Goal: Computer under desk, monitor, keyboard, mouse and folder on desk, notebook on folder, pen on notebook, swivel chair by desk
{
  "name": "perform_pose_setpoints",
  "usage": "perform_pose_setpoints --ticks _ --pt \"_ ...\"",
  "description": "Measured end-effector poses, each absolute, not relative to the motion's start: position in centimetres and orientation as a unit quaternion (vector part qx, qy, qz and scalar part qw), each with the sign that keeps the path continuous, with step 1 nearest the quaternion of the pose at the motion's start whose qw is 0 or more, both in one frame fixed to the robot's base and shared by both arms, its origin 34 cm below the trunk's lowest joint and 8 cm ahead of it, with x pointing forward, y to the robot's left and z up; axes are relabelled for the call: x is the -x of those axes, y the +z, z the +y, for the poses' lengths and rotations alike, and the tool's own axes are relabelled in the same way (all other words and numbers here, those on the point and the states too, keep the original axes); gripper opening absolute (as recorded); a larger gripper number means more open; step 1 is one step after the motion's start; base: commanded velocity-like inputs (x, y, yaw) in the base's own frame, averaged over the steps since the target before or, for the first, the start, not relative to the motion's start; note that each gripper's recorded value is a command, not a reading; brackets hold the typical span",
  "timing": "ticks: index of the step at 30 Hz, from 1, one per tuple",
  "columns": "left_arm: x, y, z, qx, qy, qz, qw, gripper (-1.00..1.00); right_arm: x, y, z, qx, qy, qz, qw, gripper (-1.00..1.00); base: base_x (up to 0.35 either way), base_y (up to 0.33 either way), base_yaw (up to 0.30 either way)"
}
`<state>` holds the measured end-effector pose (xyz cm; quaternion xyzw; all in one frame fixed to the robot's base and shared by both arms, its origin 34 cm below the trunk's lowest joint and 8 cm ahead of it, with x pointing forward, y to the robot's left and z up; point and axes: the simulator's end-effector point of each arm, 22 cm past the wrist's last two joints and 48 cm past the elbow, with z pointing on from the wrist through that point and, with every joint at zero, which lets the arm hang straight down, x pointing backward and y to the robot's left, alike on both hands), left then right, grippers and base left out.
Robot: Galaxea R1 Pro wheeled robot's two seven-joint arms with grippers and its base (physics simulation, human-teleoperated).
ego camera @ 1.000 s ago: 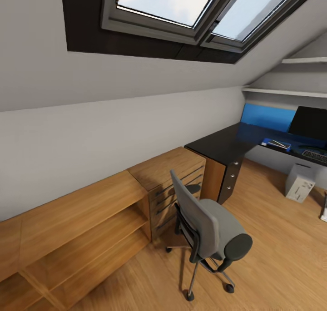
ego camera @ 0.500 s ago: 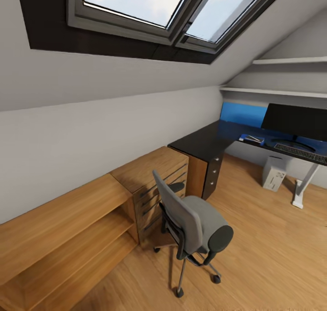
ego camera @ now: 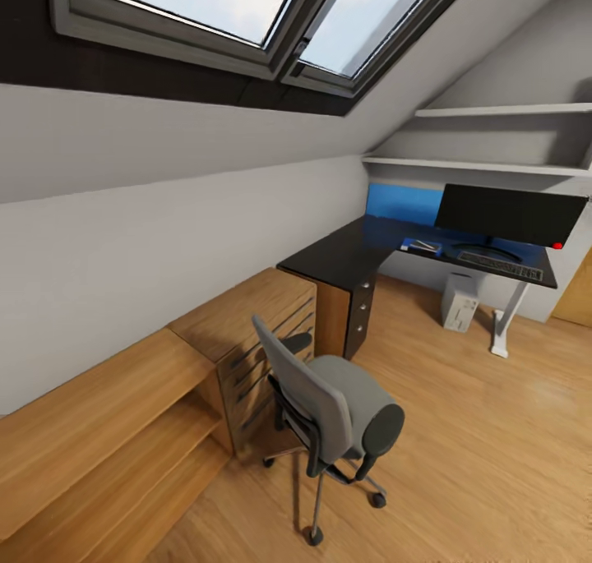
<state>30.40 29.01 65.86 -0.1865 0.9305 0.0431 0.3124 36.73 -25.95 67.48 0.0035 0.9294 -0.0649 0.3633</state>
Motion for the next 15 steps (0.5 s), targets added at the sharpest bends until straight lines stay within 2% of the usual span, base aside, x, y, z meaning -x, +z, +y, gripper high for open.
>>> perform_pose_setpoints --ticks 15 --pt "-30.42 65.85 28.99 0.186 0.043 0.931 0.312 1.00 -36.75 67.48 -25.94 -0.003 -0.065 0.929 0.363 1.00 0.013 0.013 -0.263"
